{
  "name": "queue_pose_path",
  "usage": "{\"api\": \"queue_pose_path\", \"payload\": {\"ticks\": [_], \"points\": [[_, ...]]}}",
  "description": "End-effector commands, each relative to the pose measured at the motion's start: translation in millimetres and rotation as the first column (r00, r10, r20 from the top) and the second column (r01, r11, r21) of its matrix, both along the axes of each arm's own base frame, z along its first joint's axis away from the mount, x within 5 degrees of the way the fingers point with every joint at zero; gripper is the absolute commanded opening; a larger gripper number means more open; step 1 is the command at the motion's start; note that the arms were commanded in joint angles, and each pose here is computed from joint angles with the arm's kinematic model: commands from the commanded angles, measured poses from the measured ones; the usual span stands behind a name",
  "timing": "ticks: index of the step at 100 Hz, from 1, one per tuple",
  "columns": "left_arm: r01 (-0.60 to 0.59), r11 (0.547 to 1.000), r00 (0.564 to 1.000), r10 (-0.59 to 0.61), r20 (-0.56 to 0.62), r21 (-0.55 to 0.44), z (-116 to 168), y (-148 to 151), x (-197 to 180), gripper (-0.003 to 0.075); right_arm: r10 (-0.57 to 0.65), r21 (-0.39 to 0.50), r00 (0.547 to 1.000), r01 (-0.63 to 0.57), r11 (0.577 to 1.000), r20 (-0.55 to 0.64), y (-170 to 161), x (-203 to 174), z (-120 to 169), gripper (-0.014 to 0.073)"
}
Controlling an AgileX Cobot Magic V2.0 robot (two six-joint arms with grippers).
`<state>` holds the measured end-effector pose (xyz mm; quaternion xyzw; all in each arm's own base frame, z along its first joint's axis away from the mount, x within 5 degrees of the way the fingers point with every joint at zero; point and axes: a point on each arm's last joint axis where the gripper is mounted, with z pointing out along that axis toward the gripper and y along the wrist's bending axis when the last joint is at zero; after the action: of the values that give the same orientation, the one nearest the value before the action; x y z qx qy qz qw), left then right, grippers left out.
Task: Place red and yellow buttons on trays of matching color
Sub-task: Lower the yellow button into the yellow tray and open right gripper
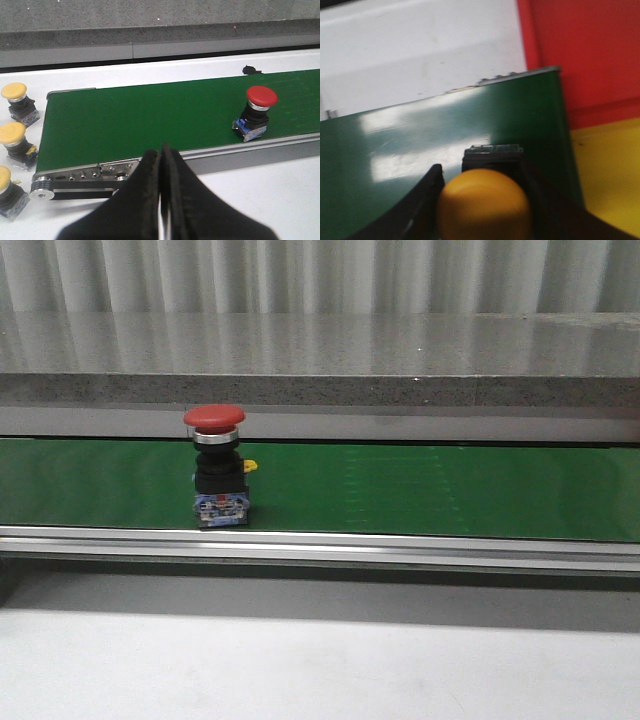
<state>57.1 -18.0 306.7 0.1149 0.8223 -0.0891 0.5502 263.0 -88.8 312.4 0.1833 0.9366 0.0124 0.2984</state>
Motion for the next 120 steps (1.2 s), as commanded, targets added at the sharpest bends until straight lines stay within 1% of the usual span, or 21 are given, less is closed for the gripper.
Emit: {"api": "queue_pose_path", "payload": {"ticks": [1, 13, 23, 30, 56, 73, 92, 102, 107, 111, 114, 120], "points": [[0.010, 1.000, 0.997, -0.008, 0.080, -0.029, 14, -1, 2, -0.0020, -0.117, -0.021, 0.987, 0.120, 0.993, 0.107, -23, -10, 13, 0.0225], [0.010, 1.000, 0.997, -0.008, 0.080, -0.029, 14, -1, 2, -0.0020, -0.258, -0.010, 0.962, 0.260, 0.966, 0.096, -53, -28, 1, 0.0225], [0.010, 1.000, 0.997, -0.008, 0.080, -0.029, 14, -1, 2, -0.0020, -0.362, 0.017, 0.928, 0.362, 0.932, 0.089, -70, -40, -7, 0.0225], [0.010, 1.000, 0.997, -0.008, 0.080, -0.029, 14, -1, 2, -0.0020, -0.399, 0.019, 0.913, 0.399, 0.917, 0.092, -76, -46, -13, 0.0225], [0.010, 1.000, 0.997, -0.008, 0.080, -0.029, 14, -1, 2, -0.0020, -0.430, 0.008, 0.893, 0.433, 0.902, 0.135, -77, -50, -41, 0.0225], [0.010, 1.000, 0.997, -0.008, 0.080, -0.029, 14, -1, 2, -0.0020, -0.448, 0.006, 0.879, 0.453, 0.892, 0.162, -78, -51, -52, 0.0225], [0.010, 1.000, 0.997, -0.008, 0.080, -0.029, 14, -1, 2, -0.0020, -0.465, 0.031, 0.881, 0.464, 0.885, 0.084, -85, -43, -76, 0.0225], [0.010, 1.000, 0.997, -0.008, 0.080, -0.029, 14, -1, 2, -0.0020, -0.483, 0.051, 0.874, 0.480, 0.876, 0.053, -88, -39, -86, 0.0232], [0.010, 1.000, 0.997, -0.008, 0.080, -0.029, 14, -1, 2, -0.0020, -0.485, 0.054, 0.873, 0.483, 0.874, 0.045, -89, -38, -89, 0.0252], [0.010, 1.000, 0.997, -0.008, 0.080, -0.029, 14, -1, 2, -0.0020, -0.486, 0.054, 0.873, 0.483, 0.874, 0.041, -90, -38, -91, 0.0291], [0.010, 1.000, 0.997, -0.008, 0.080, -0.029, 14, -1, 2, -0.0020, -0.486, 0.054, 0.873, 0.484, 0.874, 0.044, -90, -38, -91, 0.0327], [0.010, 1.000, 0.997, -0.008, 0.080, -0.029, 14, -1, 2, -0.0020, -0.486, 0.053, 0.872, 0.484, 0.873, 0.047, -90, -37, -91, 0.0430]]}}
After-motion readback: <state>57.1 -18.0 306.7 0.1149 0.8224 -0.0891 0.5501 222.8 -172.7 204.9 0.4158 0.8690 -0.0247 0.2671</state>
